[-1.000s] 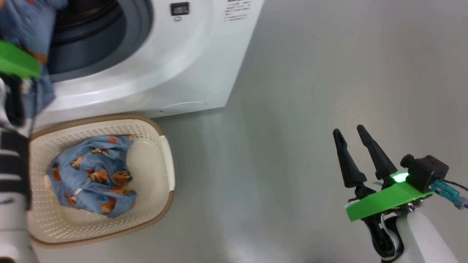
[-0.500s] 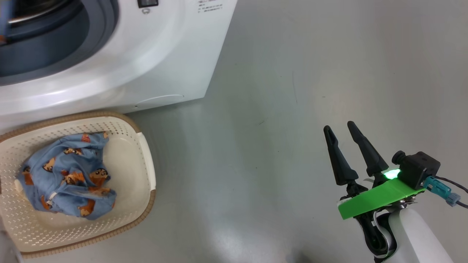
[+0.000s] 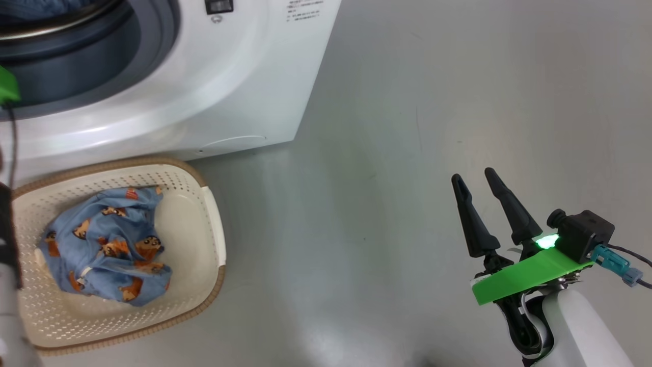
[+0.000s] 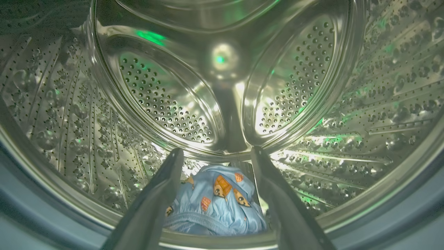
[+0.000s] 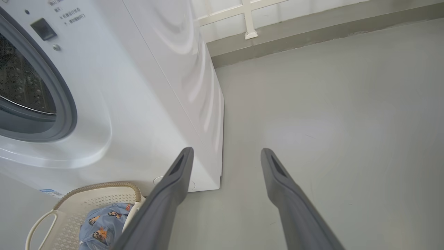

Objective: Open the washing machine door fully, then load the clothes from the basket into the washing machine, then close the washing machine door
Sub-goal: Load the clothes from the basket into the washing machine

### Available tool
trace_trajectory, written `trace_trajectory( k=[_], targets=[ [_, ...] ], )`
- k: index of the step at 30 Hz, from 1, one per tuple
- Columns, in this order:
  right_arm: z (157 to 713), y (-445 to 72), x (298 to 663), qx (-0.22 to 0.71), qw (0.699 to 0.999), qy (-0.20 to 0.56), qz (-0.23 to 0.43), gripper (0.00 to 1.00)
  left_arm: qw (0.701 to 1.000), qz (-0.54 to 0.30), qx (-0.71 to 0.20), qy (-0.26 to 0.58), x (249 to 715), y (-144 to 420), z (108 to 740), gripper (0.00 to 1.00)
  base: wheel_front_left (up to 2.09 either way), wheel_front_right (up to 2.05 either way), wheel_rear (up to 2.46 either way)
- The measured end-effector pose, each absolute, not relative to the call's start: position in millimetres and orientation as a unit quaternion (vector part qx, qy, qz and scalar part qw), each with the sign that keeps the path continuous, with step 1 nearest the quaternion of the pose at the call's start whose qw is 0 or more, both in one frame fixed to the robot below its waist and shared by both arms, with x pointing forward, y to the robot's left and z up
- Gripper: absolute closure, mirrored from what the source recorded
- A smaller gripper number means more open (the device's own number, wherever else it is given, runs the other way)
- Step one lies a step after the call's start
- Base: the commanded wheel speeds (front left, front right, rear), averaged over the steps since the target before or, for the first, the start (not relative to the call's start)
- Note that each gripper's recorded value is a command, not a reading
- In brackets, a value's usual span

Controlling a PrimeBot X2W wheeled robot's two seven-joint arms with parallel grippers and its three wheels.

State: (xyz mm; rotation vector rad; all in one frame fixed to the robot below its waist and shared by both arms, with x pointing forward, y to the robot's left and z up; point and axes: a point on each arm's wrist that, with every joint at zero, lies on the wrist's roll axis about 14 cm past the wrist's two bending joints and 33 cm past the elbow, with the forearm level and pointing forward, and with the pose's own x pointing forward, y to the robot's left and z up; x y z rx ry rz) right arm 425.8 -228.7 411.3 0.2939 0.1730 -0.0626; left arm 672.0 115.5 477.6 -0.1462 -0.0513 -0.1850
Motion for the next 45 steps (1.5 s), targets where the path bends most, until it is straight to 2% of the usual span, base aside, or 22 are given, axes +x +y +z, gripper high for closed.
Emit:
trace_trajectory(
  k=[8, 17, 31, 45],
  targets=[
    [420, -227, 430, 0.144, 0.987, 0.074, -0.022, 0.00, 0.993, -0.094, -0.074, -0.001, 645, 114, 459, 0.00, 0.00, 0.00, 0.00],
    [436, -226, 431, 0.136, 0.989, 0.055, -0.008, 0.00, 0.993, -0.087, -0.078, 0.018, 594, 121, 445, 0.00, 0.00, 0.00, 0.00],
    [449, -222, 402, 0.130, 0.990, 0.052, 0.007, 0.00, 0.996, -0.051, -0.064, 0.037, 493, 159, 442, 0.00, 0.00, 0.00, 0.00],
    [465, -217, 381, 0.128, 0.991, 0.035, 0.024, 0.00, 0.998, -0.006, -0.061, 0.023, 414, 192, 459, 0.00, 0.00, 0.00, 0.00]
  ],
)
